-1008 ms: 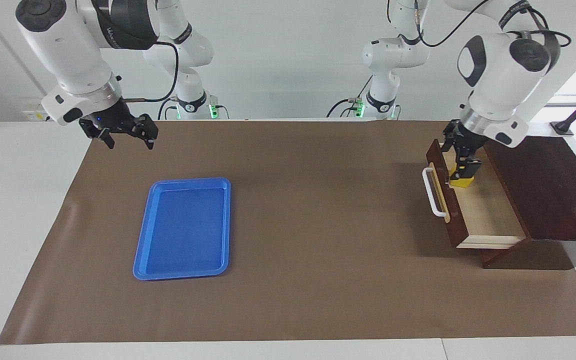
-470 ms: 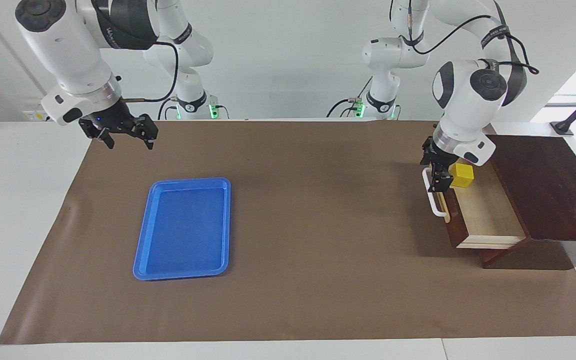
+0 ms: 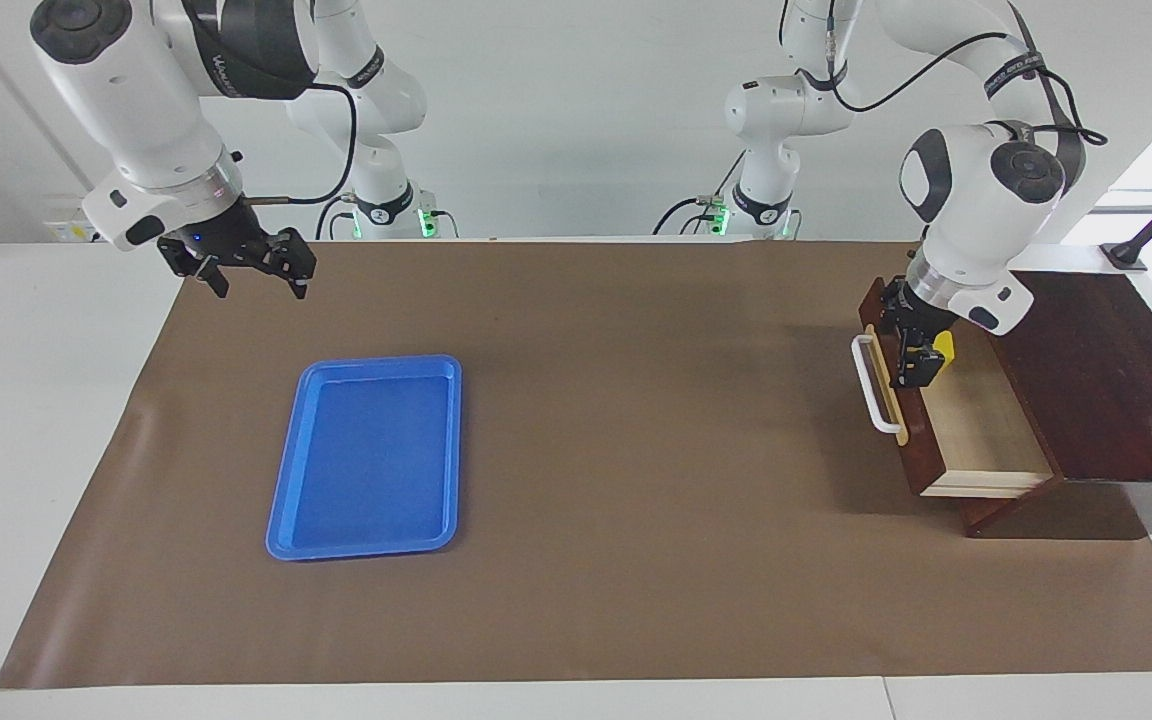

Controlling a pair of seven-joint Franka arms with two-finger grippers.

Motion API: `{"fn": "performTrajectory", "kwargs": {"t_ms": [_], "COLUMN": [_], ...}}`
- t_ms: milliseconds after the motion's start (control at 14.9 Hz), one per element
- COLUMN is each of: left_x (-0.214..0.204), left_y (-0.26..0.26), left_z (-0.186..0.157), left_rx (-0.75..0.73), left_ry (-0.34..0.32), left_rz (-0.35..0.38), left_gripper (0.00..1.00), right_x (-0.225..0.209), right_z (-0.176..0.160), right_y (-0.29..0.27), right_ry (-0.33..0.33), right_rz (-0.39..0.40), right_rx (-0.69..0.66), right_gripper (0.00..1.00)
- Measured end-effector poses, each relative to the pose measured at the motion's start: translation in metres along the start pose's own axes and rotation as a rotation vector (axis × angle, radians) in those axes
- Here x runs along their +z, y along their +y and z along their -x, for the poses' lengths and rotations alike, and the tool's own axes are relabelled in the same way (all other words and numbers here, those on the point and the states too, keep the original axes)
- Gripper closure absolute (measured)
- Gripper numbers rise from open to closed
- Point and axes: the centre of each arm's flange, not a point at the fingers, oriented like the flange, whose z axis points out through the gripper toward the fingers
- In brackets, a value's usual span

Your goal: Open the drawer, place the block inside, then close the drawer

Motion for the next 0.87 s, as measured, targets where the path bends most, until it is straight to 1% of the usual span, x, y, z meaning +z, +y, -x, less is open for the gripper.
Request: {"fn": "performTrajectory", "kwargs": {"t_ms": [134, 403, 470, 538, 739, 874], "left_x": [-0.001, -0.001, 0.0, 0.0, -0.002, -0.017], "left_y": [-0.002, -0.014, -0.017, -0.019, -0.018, -0.017], "left_z": [-0.023, -0.097, -0.109, -0.115, -0.112, -0.11], "left_rx": [0.016, 0.059, 0.068, 0.07, 0.097, 0.156], "left_ry": [0.0, 0.018, 0.021, 0.016, 0.018, 0.015], "left_rz": [0.006, 0.037, 0.041, 0.043, 0.041, 0.022], "left_gripper": [0.0, 0.0, 0.0, 0.0, 0.0, 0.0], "right_x": [0.0, 0.0, 0.0, 0.0, 0.0, 0.0], "right_z": [0.0, 0.0, 0.0, 0.0, 0.0, 0.0], "right_y": [0.0, 0.0, 0.0, 0.0, 0.0, 0.0], "right_ry": [0.0, 0.0, 0.0, 0.0, 0.0, 0.0], "right_rz": [0.0, 0.0, 0.0, 0.0, 0.0, 0.0], "right_rx": [0.0, 0.0, 0.0, 0.0, 0.0, 0.0], "right_gripper": [0.0, 0.0, 0.0, 0.0, 0.0, 0.0]}}
